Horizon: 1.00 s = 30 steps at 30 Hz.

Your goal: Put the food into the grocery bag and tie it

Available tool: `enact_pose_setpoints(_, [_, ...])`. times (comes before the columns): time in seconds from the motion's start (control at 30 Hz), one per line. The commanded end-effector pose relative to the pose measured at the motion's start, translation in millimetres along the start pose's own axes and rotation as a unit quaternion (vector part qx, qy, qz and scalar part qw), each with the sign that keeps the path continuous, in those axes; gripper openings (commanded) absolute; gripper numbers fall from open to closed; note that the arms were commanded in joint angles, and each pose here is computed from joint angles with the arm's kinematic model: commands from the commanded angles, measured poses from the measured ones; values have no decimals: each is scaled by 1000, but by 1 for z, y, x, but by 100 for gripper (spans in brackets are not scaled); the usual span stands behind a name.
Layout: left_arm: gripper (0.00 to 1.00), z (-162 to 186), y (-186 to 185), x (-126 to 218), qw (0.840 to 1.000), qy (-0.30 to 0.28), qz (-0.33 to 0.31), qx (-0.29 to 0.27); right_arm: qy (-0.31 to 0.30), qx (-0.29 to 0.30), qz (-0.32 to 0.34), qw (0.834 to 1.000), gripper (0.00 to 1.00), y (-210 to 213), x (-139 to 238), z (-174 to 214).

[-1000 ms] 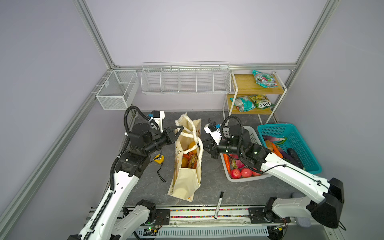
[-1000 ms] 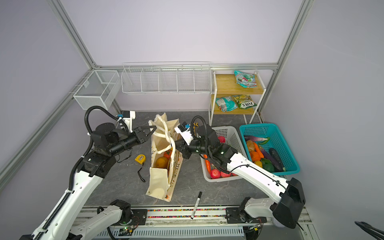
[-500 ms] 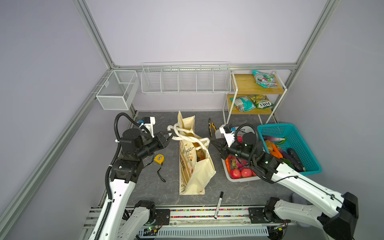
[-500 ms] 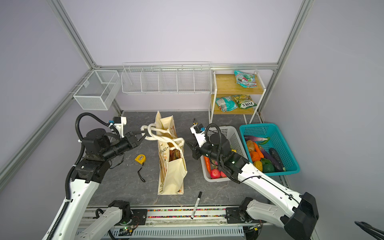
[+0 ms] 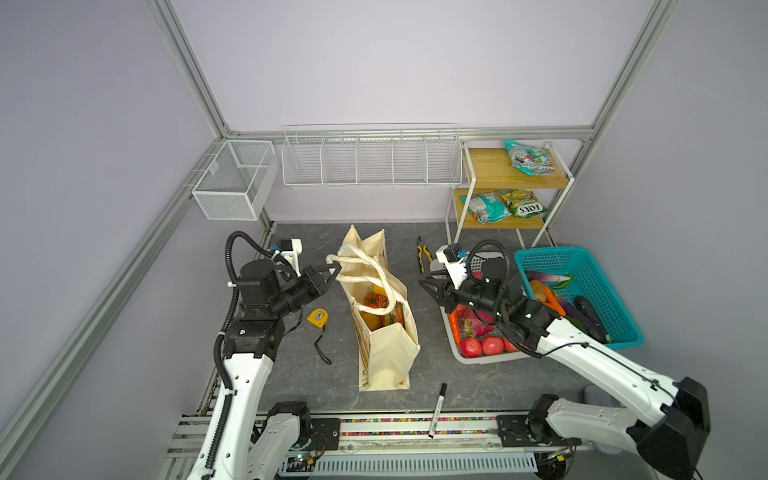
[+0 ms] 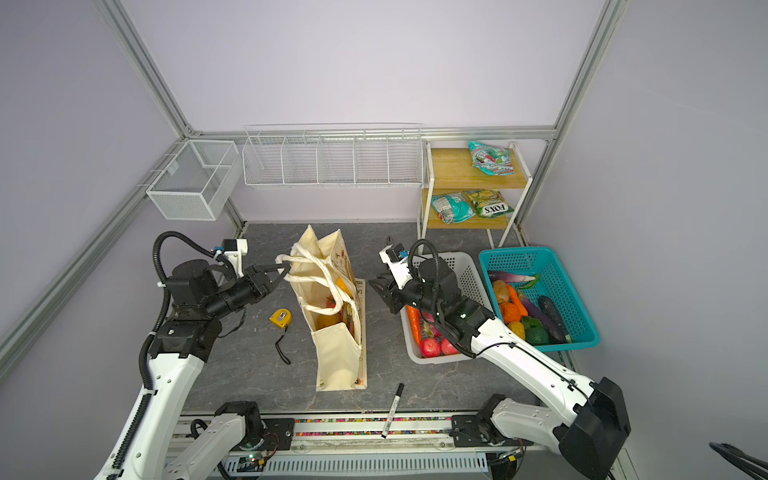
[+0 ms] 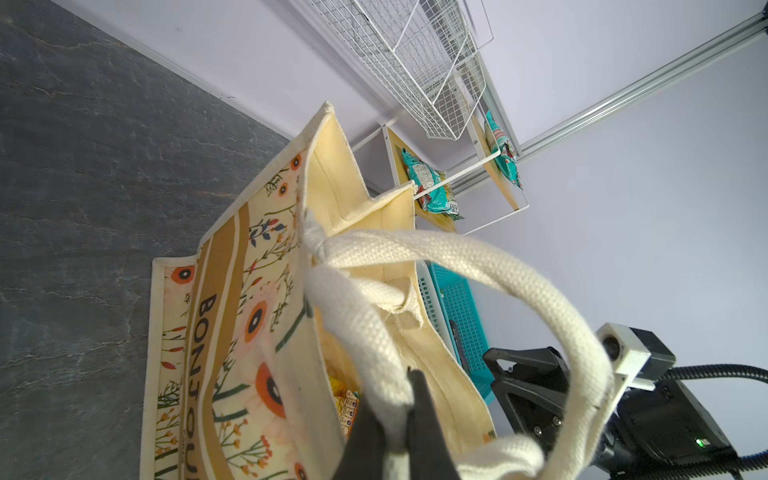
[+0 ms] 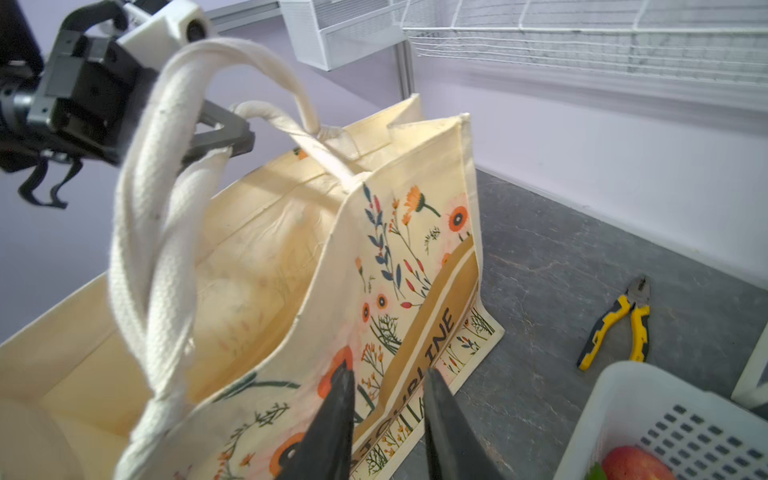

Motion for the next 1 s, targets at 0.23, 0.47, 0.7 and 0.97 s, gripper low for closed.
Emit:
enact_pose_setpoints(0.23, [0,-11,-41,-20,998,12,49,-33,55,51,-108,991,37,31,-19,-1])
enact_pose_setpoints(0.47, [0,-19,-59,-36,997,19,67,-44,65,50,-115,990,39,27,-16,8])
enact_pose_setpoints(0.7, [0,-1,-65,-66,995,55,73,-45,73,37,-168,982,40,43,-14,8])
enact_pose_setpoints(0.97, [0,12,-69,-85,993,84,74,-48,41,35,-216,975,45,60,-5,-10])
Point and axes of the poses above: each gripper's point midway between its finger pads, its own x axis back along the fingers, its own y axis along the line the jaws close on, z = x × y, the point moved 2 cm from there along x, back along the fingers, and after that the axes turned 8 degrees about -x, right-handed, at the moved point
